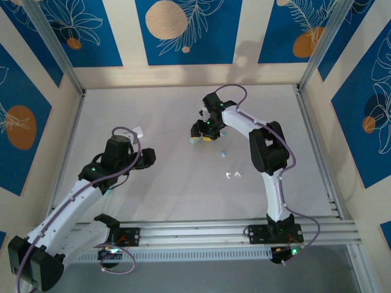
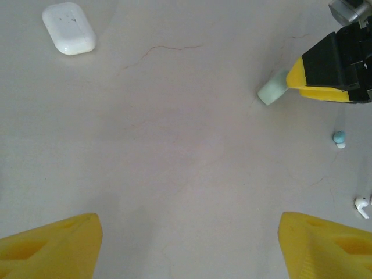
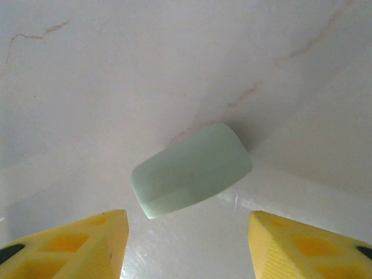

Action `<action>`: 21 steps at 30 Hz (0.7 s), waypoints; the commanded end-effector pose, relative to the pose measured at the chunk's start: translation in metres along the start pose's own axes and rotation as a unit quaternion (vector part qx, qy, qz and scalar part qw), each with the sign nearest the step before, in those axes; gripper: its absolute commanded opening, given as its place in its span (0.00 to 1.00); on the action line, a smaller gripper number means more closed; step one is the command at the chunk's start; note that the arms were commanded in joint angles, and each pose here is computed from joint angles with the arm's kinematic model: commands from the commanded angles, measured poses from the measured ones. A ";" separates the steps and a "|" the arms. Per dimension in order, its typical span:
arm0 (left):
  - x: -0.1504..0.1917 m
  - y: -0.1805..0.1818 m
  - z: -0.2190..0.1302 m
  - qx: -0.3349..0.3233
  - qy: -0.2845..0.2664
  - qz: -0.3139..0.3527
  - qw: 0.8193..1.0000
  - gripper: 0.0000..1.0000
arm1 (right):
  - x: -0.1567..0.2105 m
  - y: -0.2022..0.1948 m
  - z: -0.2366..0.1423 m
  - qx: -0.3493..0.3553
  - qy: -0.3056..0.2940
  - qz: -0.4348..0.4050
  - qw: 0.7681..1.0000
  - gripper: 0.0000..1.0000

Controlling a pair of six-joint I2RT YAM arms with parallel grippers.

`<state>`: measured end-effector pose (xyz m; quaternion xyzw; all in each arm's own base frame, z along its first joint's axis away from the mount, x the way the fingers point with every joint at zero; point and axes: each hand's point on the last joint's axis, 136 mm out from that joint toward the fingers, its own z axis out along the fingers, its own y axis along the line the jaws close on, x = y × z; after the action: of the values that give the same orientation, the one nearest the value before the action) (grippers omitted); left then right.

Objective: Insert the wireless bluetooth earbuds into the charging case

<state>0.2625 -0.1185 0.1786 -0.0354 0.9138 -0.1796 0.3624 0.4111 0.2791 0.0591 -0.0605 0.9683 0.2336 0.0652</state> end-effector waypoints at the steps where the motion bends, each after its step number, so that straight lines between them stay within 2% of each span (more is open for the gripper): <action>1: -0.006 0.005 -0.009 -0.006 -0.017 -0.006 1.000 0.79 | -0.015 0.009 -0.028 0.026 -0.040 -0.109 0.993 0.57; 3: -0.007 0.006 -0.012 -0.007 -0.022 -0.006 1.000 0.79 | -0.021 0.007 -0.034 0.023 -0.040 -0.101 0.994 0.58; 8: -0.008 0.007 -0.013 -0.006 -0.030 -0.009 0.999 0.79 | -0.022 -0.002 -0.036 -0.001 -0.003 0.044 0.999 0.60; 11: -0.009 0.007 -0.012 -0.004 -0.030 -0.010 0.999 0.79 | -0.014 0.006 -0.028 -0.020 0.010 0.089 0.996 0.69; 21: -0.009 0.006 -0.013 0.003 -0.030 -0.007 1.000 0.79 | 0.000 0.002 0.001 0.056 0.026 0.175 0.983 0.68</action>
<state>0.2606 -0.1119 0.1918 -0.0427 0.9035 -0.1850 0.3843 0.4189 0.2855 0.0794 0.0602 0.9720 0.2242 0.0374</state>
